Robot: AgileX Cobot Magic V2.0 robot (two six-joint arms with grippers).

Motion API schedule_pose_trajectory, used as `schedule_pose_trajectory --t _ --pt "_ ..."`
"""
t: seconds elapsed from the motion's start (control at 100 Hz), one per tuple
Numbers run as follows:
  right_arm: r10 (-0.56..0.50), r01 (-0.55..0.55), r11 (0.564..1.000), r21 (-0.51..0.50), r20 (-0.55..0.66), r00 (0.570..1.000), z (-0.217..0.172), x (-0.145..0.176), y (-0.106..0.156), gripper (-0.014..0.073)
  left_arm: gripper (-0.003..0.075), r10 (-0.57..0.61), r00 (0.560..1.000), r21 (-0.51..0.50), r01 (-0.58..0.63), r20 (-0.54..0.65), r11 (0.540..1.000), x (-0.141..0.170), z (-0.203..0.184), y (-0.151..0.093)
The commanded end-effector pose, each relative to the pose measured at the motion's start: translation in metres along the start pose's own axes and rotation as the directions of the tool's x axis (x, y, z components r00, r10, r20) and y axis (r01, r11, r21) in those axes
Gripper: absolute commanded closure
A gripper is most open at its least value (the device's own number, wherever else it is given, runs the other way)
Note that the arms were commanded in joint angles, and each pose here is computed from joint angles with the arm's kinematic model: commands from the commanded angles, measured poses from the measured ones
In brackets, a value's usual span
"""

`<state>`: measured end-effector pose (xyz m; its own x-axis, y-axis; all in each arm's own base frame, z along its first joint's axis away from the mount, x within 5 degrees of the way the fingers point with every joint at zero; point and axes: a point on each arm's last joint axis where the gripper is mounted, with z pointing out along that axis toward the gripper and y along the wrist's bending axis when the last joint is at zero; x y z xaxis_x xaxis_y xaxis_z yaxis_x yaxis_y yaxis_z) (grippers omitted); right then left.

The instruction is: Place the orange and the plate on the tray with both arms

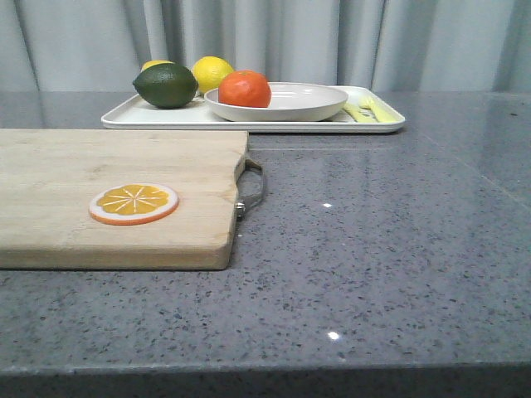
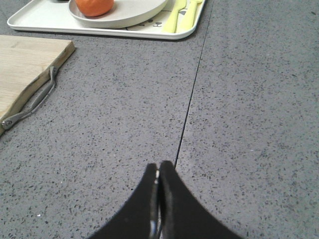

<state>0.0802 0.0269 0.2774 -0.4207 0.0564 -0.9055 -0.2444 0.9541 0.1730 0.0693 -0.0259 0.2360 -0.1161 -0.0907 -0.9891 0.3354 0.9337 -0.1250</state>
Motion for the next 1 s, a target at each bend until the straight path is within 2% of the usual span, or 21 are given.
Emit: schedule_pose_trajectory --t 0.0,0.24,0.38,0.59,0.99 --pt "-0.008 0.009 1.000 -0.001 0.087 0.996 -0.003 -0.014 0.001 0.0664 0.0739 0.046 0.990 -0.071 -0.036 0.133 0.997 -0.010 -0.005 0.005" --pt "-0.008 0.009 1.000 -0.001 0.087 0.996 -0.003 -0.014 0.001 0.0664 0.0739 0.070 0.984 -0.218 -0.034 0.163 0.975 0.013 -0.012 0.016" --pt "-0.008 0.009 1.000 -0.001 0.087 0.996 -0.003 -0.014 0.001 0.0664 0.0739 0.083 0.974 -0.271 -0.023 0.210 0.962 0.025 -0.018 0.020" --pt "-0.008 0.009 1.000 -0.001 0.078 0.997 -0.003 -0.013 0.001 0.0664 0.0739 0.044 0.983 -0.308 0.013 0.177 0.951 0.031 -0.020 0.022" --pt "-0.008 0.009 1.000 -0.001 0.077 0.997 -0.003 -0.013 0.001 0.0664 0.0739 0.024 0.984 -0.309 0.032 0.177 0.951 0.031 -0.020 0.022"
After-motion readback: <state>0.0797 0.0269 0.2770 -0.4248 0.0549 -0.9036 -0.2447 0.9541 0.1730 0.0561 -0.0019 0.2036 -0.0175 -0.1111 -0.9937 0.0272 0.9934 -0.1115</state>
